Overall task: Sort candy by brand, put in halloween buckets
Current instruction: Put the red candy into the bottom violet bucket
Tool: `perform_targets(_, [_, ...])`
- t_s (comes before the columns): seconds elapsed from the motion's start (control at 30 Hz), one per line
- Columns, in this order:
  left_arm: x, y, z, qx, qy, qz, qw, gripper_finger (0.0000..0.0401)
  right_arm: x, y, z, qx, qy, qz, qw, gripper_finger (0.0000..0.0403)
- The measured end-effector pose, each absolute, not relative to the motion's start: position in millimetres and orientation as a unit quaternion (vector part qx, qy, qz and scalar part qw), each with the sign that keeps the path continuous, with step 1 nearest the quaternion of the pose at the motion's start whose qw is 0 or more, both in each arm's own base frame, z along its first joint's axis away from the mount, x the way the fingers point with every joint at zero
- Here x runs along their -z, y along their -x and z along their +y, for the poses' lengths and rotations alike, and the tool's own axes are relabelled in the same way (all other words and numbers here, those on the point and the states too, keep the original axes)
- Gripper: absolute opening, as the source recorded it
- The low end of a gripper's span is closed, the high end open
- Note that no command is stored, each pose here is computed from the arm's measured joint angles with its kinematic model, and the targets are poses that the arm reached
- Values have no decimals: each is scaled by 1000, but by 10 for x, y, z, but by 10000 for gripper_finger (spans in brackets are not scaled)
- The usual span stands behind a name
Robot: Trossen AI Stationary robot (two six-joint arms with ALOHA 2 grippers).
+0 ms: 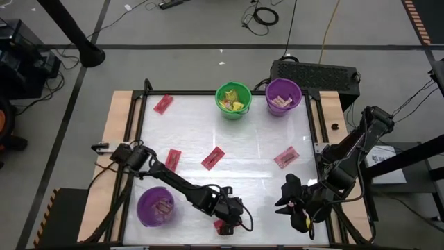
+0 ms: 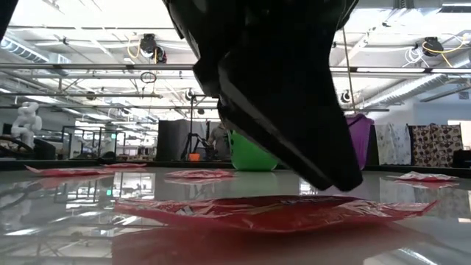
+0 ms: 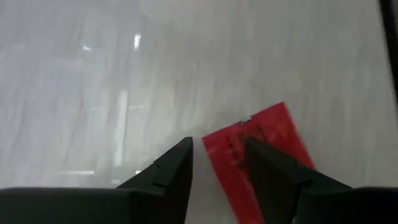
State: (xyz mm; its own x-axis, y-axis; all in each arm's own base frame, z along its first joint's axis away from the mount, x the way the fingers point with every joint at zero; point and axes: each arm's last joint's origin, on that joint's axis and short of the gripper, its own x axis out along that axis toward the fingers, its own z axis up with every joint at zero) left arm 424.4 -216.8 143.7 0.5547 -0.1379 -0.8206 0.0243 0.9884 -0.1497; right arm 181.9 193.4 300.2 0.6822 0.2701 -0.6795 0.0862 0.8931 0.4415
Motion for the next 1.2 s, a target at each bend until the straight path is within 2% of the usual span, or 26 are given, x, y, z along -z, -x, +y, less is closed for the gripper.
perform_targets(0.17, [-1388, -4236, -2122, 47, 65, 480, 874, 158, -3002, -1819, 1934, -52, -224, 395, 889, 105])
perform_targets(0.33, [-1322, -4244, -2094, 63, 81, 495, 862, 141, -3002, -1819, 1934, -52, -225, 395, 889, 105])
perform_targets(0.43, [-1290, -4242, -2098, 61, 84, 500, 860, 107, -3002, -1818, 1934, -52, -225, 395, 889, 105])
perform_targets(0.6, [-1289, -4246, -2098, 60, 90, 503, 858, 14, -3001, -1818, 1932, -50, -223, 395, 890, 105])
perform_targets(0.83, [-1495, -4249, -2105, 80, 101, 487, 864, 4, -2993, -1816, 1917, -41, -207, 390, 896, 105])
perform_targets(1.07, [-1897, -4222, -2012, 63, 104, 442, 889, 2, -2993, -1820, 1905, -33, -188, 380, 905, 105])
perform_targets(1.2, [-2284, -4089, -1971, 62, 112, 424, 897, 1, -2992, -1820, 1903, -31, -187, 379, 906, 105])
